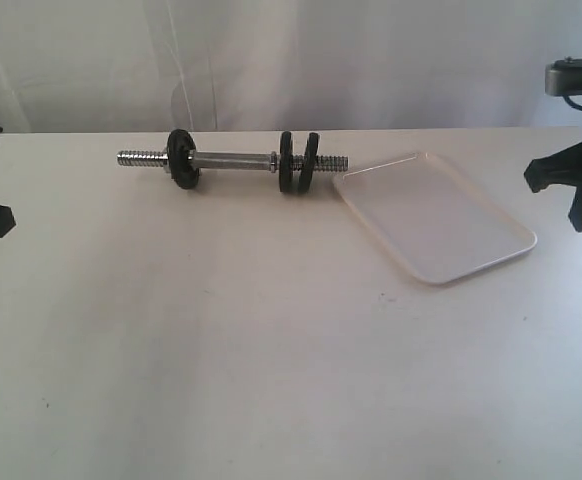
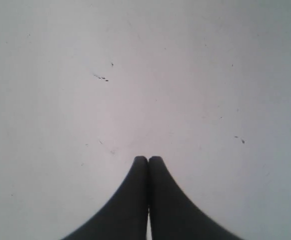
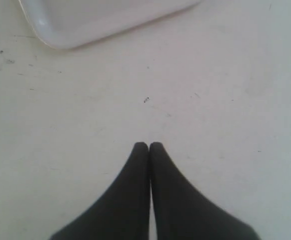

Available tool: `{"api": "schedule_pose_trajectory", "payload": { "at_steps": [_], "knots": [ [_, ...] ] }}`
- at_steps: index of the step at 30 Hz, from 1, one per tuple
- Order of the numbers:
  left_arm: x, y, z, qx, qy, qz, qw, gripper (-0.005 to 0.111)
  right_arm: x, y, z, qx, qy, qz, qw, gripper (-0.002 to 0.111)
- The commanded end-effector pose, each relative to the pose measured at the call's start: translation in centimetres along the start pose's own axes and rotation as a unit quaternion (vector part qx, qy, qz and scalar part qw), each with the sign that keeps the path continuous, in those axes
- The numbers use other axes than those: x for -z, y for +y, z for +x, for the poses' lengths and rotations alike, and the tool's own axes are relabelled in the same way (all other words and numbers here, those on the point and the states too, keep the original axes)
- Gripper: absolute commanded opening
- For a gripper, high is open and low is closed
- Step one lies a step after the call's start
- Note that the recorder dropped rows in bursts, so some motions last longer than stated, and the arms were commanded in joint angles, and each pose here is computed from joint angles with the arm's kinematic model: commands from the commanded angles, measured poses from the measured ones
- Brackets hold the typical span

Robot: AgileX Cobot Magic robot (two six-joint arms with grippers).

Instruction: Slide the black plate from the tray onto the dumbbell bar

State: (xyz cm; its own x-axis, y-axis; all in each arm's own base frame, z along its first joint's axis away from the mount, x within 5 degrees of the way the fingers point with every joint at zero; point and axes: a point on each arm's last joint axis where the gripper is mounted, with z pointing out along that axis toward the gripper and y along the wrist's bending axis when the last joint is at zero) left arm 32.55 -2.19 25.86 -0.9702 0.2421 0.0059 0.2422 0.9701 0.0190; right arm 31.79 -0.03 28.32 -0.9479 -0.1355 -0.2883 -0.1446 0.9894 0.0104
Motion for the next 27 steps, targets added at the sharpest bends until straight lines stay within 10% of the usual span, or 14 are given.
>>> {"api": "schedule_pose_trajectory", "payload": {
  "at_steps": [1, 12, 27],
  "knots": [
    [1.7, -0.4, 2.5, 0.0, -0.01, 0.001, 1.0, 0.0, 4.2, 0.2, 1.2, 0.0, -0.047, 0.012, 0.999, 0.0],
    [10.6, -2.4, 14.3, 0.027, -0.154, -0.01, 0.988, 0.0, 20.4, 3.2, 12.7, 0.015, -0.286, 0.035, 0.958, 0.0],
    [16.6, -4.8, 31.8, 0.046, -0.444, -0.082, 0.891, 0.0, 27.7, 6.6, 30.7, 0.026, -0.524, 0.059, 0.849, 0.0]
  ]
}}
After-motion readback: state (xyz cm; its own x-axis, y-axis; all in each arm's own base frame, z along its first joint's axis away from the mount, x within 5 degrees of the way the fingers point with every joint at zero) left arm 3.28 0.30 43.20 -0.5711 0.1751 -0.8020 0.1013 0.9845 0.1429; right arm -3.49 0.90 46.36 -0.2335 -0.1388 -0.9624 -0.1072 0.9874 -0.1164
